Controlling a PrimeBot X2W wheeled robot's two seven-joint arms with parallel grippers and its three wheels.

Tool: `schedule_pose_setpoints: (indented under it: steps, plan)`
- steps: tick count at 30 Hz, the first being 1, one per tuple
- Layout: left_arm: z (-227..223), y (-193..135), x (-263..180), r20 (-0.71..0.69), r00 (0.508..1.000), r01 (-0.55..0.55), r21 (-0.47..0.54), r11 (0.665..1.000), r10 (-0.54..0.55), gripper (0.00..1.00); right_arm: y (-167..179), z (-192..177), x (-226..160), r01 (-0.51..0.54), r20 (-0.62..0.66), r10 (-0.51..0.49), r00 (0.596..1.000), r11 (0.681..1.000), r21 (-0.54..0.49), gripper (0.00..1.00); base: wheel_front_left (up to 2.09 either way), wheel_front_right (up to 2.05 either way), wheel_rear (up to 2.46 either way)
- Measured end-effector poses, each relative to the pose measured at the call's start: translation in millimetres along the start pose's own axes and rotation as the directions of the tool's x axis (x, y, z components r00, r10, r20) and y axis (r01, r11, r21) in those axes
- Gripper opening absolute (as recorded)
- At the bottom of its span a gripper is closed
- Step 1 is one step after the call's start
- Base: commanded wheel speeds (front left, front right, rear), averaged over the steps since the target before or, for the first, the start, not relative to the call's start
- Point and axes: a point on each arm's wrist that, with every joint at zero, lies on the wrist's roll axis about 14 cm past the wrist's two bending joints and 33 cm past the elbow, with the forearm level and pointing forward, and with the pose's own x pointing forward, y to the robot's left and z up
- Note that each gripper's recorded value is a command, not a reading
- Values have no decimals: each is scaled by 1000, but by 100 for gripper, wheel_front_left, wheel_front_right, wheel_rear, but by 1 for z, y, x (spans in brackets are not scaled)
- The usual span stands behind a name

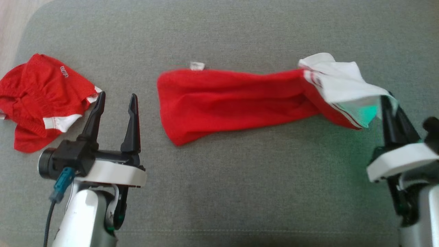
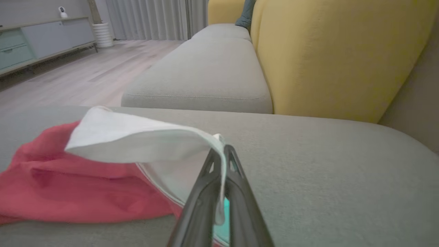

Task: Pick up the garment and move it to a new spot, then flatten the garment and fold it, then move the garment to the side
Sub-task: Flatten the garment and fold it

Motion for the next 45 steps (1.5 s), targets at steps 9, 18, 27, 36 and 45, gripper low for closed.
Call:
schedule_pose_setpoints:
  steps: [9, 18, 27, 36, 45]
  plan:
    - [-4, -1, -1, -11, 1000, 6, -4, 1000, -6, 100, -10, -75, -24, 56, -230, -45, 972, 998, 41, 0, 0, 0, 0]
    - [-12, -2, -11, -44, 999, 3, -9, 1000, -3, 100, 7, -93, -31, 31, -257, -7, 966, 996, 88, 100, 0, 0, 0]
    - [-10, -3, -19, -44, 999, -1, -8, 1000, 0, 100, 4, -44, -30, 32, -66, -25, 998, 993, 109, 100, 0, 0, 0]
    - [-12, -3, -32, -56, 998, 0, -2, 1000, 0, 100, -4, 2, -46, 47, 85, -55, 995, 995, 92, 100, 0, 0, 0]
    - [-14, -2, -48, -82, 997, -12, 8, 1000, 13, 100, 20, 21, -57, -23, 134, 12, 991, 997, 78, 100, 0, 0, 0]
